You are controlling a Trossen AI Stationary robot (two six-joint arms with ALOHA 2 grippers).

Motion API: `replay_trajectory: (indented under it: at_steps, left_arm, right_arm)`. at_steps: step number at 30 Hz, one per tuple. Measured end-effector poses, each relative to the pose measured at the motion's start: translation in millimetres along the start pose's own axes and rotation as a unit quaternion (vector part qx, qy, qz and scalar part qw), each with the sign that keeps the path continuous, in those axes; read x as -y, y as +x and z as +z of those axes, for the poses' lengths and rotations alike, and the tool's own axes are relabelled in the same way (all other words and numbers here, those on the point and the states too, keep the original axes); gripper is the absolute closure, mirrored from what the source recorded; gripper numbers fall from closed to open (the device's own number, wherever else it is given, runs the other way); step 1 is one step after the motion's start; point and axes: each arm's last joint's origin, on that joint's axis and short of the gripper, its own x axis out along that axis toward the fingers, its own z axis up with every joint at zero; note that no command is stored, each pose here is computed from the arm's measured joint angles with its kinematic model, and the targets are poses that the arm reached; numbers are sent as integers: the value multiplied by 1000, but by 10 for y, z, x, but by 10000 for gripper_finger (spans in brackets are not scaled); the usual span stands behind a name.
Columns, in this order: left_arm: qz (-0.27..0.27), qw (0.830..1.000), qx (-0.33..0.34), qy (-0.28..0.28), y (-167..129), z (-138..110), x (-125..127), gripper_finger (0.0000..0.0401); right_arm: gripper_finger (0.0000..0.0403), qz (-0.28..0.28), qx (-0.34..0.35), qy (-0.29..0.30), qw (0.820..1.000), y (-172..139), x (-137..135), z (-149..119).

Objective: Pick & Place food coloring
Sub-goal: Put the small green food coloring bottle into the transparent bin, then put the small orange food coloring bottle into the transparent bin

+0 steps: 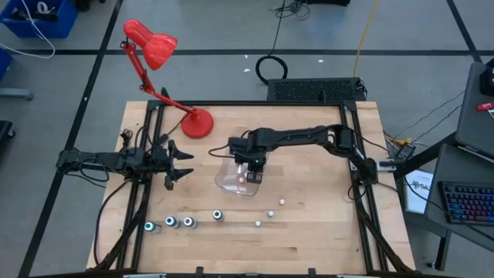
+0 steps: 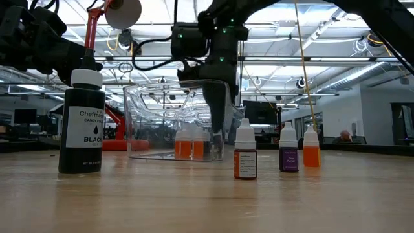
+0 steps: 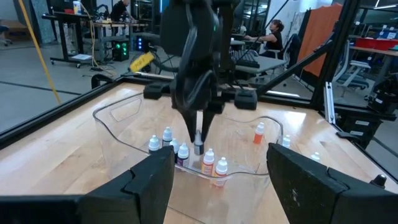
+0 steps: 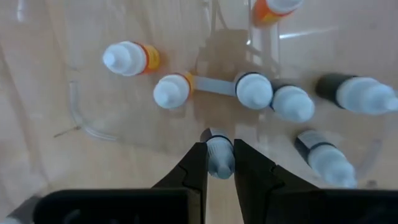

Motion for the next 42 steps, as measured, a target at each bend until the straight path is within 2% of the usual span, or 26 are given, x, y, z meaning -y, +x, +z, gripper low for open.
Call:
replay_trajectory:
  at_steps: [7, 16, 18, 24, 28, 32, 37, 42]
  left_arm:
    - [0, 1000, 0, 0, 0, 1, 0, 148]
    - [0, 1000, 0, 0, 0, 0, 0, 148]
    - [0, 1000, 0, 0, 0, 0, 0, 148]
    - [0, 1000, 0, 0, 0, 0, 0, 148]
    - [0, 1000, 0, 0, 0, 1, 0, 148]
    - [0, 1000, 0, 0, 0, 2, 0, 148]
    - [0, 1000, 0, 0, 0, 0, 0, 148]
    - [0, 1000, 0, 0, 0, 1, 0, 148]
  right_arm:
    - [361, 0, 1, -9, 1000, 140, 17, -45]
    - [360, 0, 11, -5, 1000, 152, 16, -45]
    - [344, 0, 13, 5, 1000, 152, 13, -42]
    - [259, -2, 7, 26, 1000, 150, -3, -60]
    - [233, 0, 15, 31, 999, 88, -47, -65]
    - [228, 1, 28, 27, 999, -44, -121, -87]
    - [235, 6, 63, 41, 997, -365, -205, -149]
    - [238, -12, 59, 86, 994, -761, -390, -385]
